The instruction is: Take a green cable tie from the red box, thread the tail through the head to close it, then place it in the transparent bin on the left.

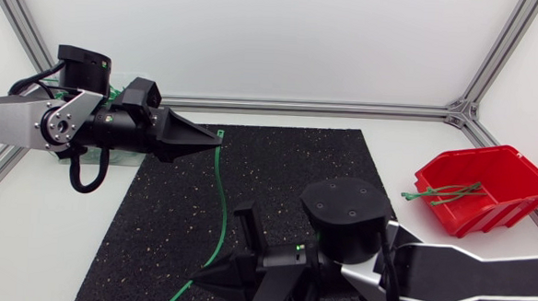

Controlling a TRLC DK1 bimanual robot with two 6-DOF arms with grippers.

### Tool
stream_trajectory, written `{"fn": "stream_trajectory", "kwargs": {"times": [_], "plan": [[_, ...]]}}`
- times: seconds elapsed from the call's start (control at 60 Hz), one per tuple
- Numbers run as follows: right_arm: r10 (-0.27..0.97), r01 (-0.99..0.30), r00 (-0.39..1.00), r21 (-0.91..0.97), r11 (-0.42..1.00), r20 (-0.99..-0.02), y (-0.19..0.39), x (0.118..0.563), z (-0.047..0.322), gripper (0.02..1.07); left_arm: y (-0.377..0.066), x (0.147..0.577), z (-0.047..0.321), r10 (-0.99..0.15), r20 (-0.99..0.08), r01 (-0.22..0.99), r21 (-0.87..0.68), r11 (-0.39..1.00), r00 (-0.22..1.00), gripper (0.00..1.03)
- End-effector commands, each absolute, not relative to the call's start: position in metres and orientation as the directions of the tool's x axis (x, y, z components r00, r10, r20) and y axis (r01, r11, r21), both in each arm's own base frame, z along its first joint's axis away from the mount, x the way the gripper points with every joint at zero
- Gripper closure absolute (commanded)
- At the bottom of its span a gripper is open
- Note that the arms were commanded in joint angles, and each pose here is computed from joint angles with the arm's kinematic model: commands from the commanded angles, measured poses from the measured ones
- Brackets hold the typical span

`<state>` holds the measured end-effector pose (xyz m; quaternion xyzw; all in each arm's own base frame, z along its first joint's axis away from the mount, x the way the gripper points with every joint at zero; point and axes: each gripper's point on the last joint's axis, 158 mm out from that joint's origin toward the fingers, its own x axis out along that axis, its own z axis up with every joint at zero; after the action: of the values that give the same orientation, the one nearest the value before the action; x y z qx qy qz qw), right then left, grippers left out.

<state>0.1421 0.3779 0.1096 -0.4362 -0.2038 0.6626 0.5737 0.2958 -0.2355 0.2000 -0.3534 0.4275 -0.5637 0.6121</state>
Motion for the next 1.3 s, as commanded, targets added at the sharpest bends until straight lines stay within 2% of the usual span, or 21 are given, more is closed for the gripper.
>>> {"fn": "stream_trajectory", "kwargs": {"times": [0.0,0.15,0.25,0.533,0.633,0.783,1.0,1.283], "plan": [[0.929,-0.754,0.076,-0.631,-0.184,-0.362,0.382,0.162,0.114,1.01,-0.233,0.287,0.198,-0.993,-0.121,0.407,-0.907,0.109,-0.005,1.0],[0.909,-0.869,0.029,-0.459,-0.183,-0.416,0.379,0.156,0.1,1.01,-0.231,0.283,0.196,-0.992,-0.128,0.448,-0.886,0.118,0.007,1.0],[0.904,-0.916,-0.053,-0.339,-0.213,-0.425,0.377,0.14,0.103,1.01,-0.23,0.28,0.194,-0.99,-0.138,0.483,-0.866,0.131,0.02,1.0],[0.883,-0.98,-0.196,0.046,-0.195,-0.427,0.369,0.12,0.14,1.01,-0.238,0.263,0.192,-0.984,-0.173,0.57,-0.804,0.17,0.049,1.0],[0.853,-0.958,-0.266,0.22,-0.183,-0.449,0.365,0.113,0.155,1.01,-0.242,0.261,0.191,-0.983,-0.178,0.585,-0.793,0.17,0.044,1.0],[0.819,-0.907,-0.285,0.417,-0.062,-0.498,0.356,0.116,0.169,1.01,-0.243,0.262,0.192,-0.984,-0.172,0.607,-0.778,0.165,0.047,1.0],[0.835,-0.763,-0.361,0.646,-0.008,-0.416,0.351,0.109,0.192,1.01,-0.246,0.259,0.19,-0.986,-0.159,0.66,-0.735,0.156,0.055,1.0],[0.878,-0.614,-0.358,0.789,0.034,-0.316,0.342,0.123,0.224,1.01,-0.257,0.245,0.19,-0.989,-0.139,0.733,-0.668,0.129,0.047,1.0]]}}
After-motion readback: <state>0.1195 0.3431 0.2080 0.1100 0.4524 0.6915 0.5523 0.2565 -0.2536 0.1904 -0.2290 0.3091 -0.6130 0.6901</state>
